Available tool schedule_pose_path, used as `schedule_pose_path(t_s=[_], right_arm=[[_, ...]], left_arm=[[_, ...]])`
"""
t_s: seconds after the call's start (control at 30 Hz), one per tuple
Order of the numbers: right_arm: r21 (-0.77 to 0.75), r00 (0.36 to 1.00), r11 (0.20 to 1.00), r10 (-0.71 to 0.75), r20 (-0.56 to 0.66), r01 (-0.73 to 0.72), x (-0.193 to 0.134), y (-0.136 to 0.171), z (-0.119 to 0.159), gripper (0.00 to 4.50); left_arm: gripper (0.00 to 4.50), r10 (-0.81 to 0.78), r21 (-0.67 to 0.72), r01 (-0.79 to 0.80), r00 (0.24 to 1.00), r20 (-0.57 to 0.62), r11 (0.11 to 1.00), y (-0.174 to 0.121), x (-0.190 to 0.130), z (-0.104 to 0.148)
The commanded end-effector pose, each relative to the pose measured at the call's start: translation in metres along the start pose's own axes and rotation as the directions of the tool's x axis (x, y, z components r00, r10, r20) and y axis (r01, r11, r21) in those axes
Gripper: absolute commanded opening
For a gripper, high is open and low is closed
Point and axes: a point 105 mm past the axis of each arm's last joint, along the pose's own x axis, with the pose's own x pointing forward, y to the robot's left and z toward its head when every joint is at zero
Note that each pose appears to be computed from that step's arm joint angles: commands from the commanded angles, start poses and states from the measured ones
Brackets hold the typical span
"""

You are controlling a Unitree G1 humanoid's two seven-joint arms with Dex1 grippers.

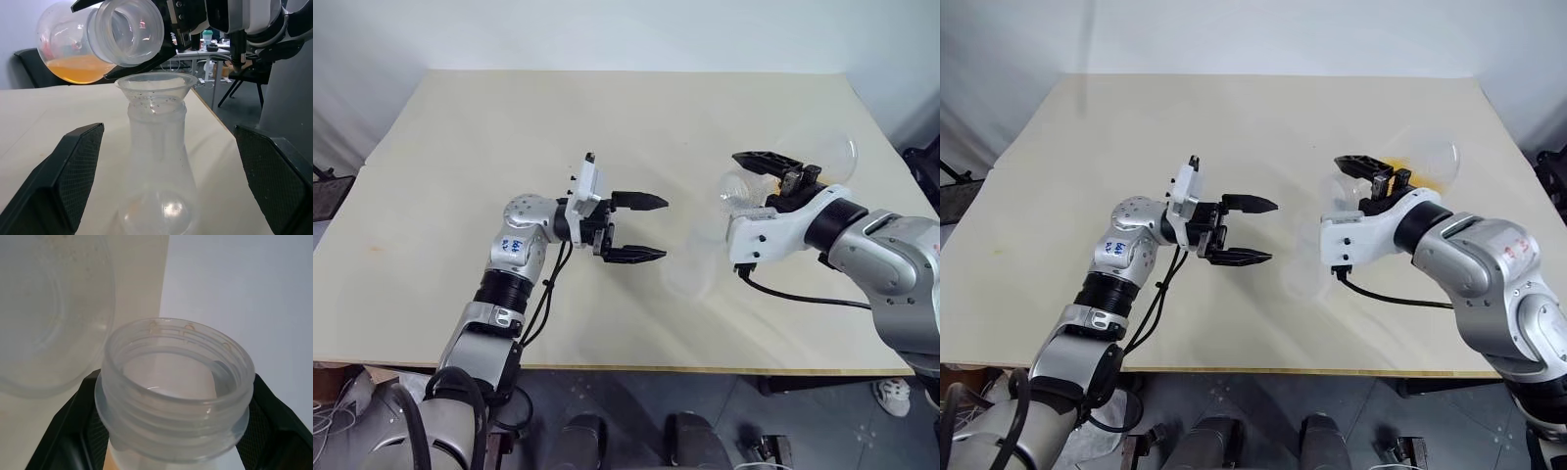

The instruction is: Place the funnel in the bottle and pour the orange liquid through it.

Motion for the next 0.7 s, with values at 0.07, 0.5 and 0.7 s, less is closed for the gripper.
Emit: schedule_pose_path(t_s=[0.07, 0.5, 0.7], right_arm=[[-0.067, 0.998, 0.996, -0.055, -0.009, 0.054, -0.0053, -0.0155, -0.0018, 2.8], [-0.157, 0.998, 0.986, -0.056, 0.007, 0.056, -0.0036, -0.0214, -0.0028, 2.8], [-0.19, 0.999, 0.98, -0.054, 0.008, 0.054, -0.004, -0.0232, -0.0041, 2.8]], left_arm=[[4.5, -0.016, 0.047, 0.016, 1.0, 0.004, 0.999, 0.0027, 0.0012, 0.0147], [4.5, -0.013, 0.05, 0.013, 1.0, -0.004, 0.999, 0.0038, -0.0016, 0.0169], [4.5, -0.016, 0.05, 0.016, 1.0, -0.003, 0.999, 0.0042, 0.0, 0.0169]])
